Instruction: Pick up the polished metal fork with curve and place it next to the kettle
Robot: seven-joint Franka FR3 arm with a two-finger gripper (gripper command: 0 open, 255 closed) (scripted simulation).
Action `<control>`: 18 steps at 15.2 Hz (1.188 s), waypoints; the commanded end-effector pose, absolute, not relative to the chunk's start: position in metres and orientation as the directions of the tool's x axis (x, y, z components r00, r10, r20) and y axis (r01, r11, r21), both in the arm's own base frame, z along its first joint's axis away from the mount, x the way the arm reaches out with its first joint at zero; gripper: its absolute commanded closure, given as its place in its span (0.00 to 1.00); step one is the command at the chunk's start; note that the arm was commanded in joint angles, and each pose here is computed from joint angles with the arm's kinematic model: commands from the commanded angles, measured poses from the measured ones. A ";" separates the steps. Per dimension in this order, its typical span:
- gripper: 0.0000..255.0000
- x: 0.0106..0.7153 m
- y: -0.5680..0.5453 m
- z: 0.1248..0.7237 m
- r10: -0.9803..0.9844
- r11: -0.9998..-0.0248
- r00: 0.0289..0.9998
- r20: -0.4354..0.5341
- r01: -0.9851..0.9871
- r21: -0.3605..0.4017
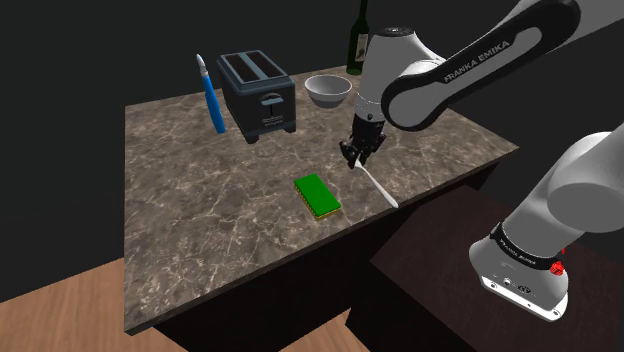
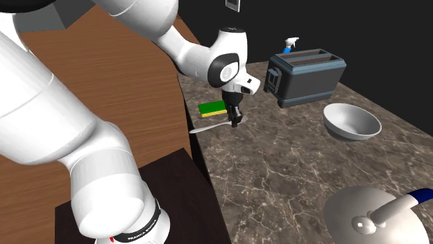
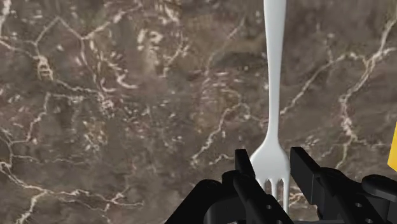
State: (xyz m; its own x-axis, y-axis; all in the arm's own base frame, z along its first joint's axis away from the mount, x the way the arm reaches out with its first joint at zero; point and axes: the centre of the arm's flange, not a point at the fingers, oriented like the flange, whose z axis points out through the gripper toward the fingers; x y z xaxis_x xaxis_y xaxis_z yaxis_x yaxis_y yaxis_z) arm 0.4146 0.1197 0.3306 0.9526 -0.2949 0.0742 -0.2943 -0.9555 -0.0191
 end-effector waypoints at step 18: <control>1.00 0.415 0.119 0.431 -0.295 -0.956 0.953 0.074 -0.294 -0.019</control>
State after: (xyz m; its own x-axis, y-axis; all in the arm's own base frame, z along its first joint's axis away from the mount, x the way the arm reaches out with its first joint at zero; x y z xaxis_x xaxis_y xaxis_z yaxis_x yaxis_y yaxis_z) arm 0.4159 0.1188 0.4260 0.9527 -0.2949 0.0743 -0.2942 -0.9555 -0.0193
